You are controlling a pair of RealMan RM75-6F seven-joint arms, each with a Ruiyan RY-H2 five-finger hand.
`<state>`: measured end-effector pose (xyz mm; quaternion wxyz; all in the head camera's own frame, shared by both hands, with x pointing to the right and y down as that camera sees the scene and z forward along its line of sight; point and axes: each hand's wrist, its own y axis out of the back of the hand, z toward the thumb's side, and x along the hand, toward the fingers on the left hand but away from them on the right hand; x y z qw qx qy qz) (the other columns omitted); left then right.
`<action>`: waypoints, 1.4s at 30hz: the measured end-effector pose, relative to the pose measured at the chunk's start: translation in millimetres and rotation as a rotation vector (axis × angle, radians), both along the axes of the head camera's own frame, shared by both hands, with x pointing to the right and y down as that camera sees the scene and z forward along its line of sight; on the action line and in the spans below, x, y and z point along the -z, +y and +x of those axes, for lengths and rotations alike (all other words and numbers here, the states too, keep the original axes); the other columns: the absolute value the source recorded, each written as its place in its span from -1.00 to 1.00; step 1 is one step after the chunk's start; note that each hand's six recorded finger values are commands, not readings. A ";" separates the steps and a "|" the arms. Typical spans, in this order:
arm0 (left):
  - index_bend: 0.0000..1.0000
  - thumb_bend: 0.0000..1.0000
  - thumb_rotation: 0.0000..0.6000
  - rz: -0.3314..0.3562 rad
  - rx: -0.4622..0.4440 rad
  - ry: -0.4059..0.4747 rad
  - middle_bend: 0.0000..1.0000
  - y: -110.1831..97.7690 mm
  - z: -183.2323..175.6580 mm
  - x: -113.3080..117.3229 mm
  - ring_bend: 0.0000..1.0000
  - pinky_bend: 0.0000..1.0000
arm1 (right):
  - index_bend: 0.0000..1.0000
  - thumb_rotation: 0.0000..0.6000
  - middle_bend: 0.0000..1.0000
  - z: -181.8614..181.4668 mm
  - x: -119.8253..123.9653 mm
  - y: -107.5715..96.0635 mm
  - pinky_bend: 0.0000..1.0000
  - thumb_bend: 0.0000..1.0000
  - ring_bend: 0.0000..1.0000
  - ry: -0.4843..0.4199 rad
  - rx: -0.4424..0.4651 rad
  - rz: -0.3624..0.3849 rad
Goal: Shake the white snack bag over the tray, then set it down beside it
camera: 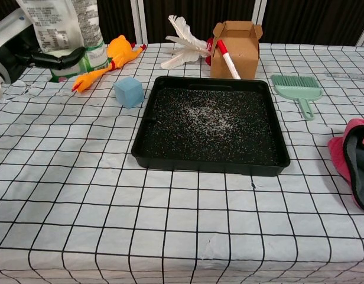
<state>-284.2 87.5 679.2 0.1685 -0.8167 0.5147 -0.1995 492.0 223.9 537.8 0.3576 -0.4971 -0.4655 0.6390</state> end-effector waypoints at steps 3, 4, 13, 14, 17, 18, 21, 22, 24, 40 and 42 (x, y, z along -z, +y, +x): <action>0.20 0.59 1.00 -0.001 0.011 -0.021 0.30 4.4 -5.6 -10.5 0.02 0.02 | -0.52 1.00 -0.90 -0.2 -0.3 0.0 -0.41 -0.64 -0.71 -0.001 0.001 -0.001; 0.20 0.59 1.00 -0.002 0.011 -0.030 0.30 5.9 -6.2 -14.7 0.02 0.02 | -0.52 1.00 -0.90 -0.2 -0.3 0.0 -0.41 -0.64 -0.71 0.000 0.001 -0.001; 0.19 0.58 1.00 -0.063 0.003 -0.073 0.27 16.2 5.0 -41.1 -0.01 -0.05 | -0.52 1.00 -0.90 0.6 0.0 0.1 -0.41 -0.64 -0.71 0.001 0.000 -0.001; 0.18 0.58 1.00 -0.073 0.005 -0.073 0.26 17.4 6.4 -43.6 -0.02 -0.07 | -0.52 1.00 -0.90 0.8 -0.2 0.2 -0.41 -0.64 -0.71 0.001 -0.001 -0.002; 0.17 0.56 1.00 -0.101 0.018 -0.062 0.24 21.4 13.0 -50.7 -0.05 -0.12 | -0.52 1.00 -0.90 1.2 -1.6 0.6 -0.41 -0.64 -0.71 0.000 -0.003 -0.007; 0.17 0.56 1.00 -0.107 0.022 -0.057 0.23 22.6 15.5 -52.6 -0.05 -0.12 | -0.52 1.00 -0.90 1.1 -2.1 0.6 -0.41 -0.64 -0.71 -0.001 -0.003 -0.009; 0.16 0.55 1.00 -0.126 0.025 -0.059 0.22 26.3 22.8 -59.7 -0.06 -0.13 | -0.52 1.00 -0.90 0.4 -3.2 0.4 -0.41 -0.64 -0.71 -0.002 0.001 -0.012; 0.16 0.55 1.00 -0.133 0.027 -0.063 0.22 27.9 25.2 -62.7 -0.06 -0.13 | -0.52 1.00 -0.90 0.2 -3.3 0.4 -0.41 -0.64 -0.71 -0.004 0.001 -0.011; 0.16 0.55 1.00 -0.139 0.028 -0.071 0.22 29.9 27.8 -66.3 -0.07 -0.13 | -0.52 1.00 -0.90 0.3 -3.2 0.3 -0.41 -0.64 -0.71 -0.004 0.001 -0.011; 0.16 0.55 1.00 -0.143 0.065 -0.098 0.21 28.1 42.1 -88.0 -0.09 -0.15 | -0.52 1.00 -0.90 2.4 -2.1 0.5 -0.41 -0.64 -0.71 -0.007 -0.002 -0.009; 0.16 0.55 1.00 -0.155 0.062 -0.097 0.21 27.4 44.9 -91.1 -0.09 -0.15 | -0.52 1.00 -0.90 2.6 -2.4 0.5 -0.41 -0.64 -0.71 -0.006 -0.002 -0.010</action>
